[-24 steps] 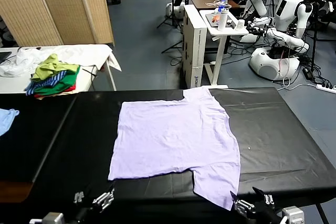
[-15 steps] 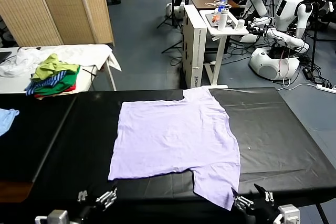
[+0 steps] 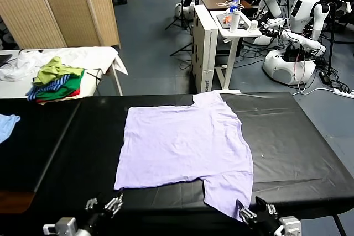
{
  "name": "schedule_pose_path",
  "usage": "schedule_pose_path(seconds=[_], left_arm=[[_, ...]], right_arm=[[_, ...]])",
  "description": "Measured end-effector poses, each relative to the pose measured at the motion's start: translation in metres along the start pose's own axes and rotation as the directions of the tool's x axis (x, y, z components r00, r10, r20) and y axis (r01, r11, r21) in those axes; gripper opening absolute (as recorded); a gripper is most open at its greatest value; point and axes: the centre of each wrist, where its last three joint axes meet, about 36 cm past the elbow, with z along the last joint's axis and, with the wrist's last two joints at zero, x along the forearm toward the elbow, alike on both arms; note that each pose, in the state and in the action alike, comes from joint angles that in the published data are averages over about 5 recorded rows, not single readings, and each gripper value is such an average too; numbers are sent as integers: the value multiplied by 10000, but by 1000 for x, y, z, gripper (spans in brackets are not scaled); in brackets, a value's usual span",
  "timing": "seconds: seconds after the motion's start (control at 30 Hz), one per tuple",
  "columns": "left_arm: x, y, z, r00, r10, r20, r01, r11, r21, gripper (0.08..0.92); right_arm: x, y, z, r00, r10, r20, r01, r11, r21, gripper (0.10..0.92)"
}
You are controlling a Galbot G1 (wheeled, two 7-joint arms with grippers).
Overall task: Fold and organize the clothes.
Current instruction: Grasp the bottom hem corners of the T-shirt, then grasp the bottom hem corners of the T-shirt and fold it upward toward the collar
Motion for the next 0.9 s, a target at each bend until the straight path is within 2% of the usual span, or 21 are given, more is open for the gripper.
schedule_pose_path(seconds=[0.03, 0.13, 0.23, 0.63, 0.9], left_arm=[[-1, 0, 0, 10000, 4, 0, -4, 10000, 1, 246], [-2, 0, 1, 10000, 29, 7, -29, 10000, 23, 174], [-1, -1, 2, 10000, 61, 20, -61, 10000, 60, 146], [21, -12, -1, 9998, -165, 125, 165, 9999, 25, 145], [47, -20, -5, 9995, -297, 62, 298, 9995, -86, 145]], right_arm=[[1, 0, 0, 10000, -2, 9, 2, 10000, 3, 154], [5, 1, -2, 10000, -5, 50, 5, 10000, 16, 139], [11, 1, -4, 10000, 18, 63, -19, 10000, 50, 139], [37, -3, -3, 9989, 220, -422, -209, 9995, 243, 139], [41, -8, -12, 9995, -194, 232, 191, 9997, 131, 139]])
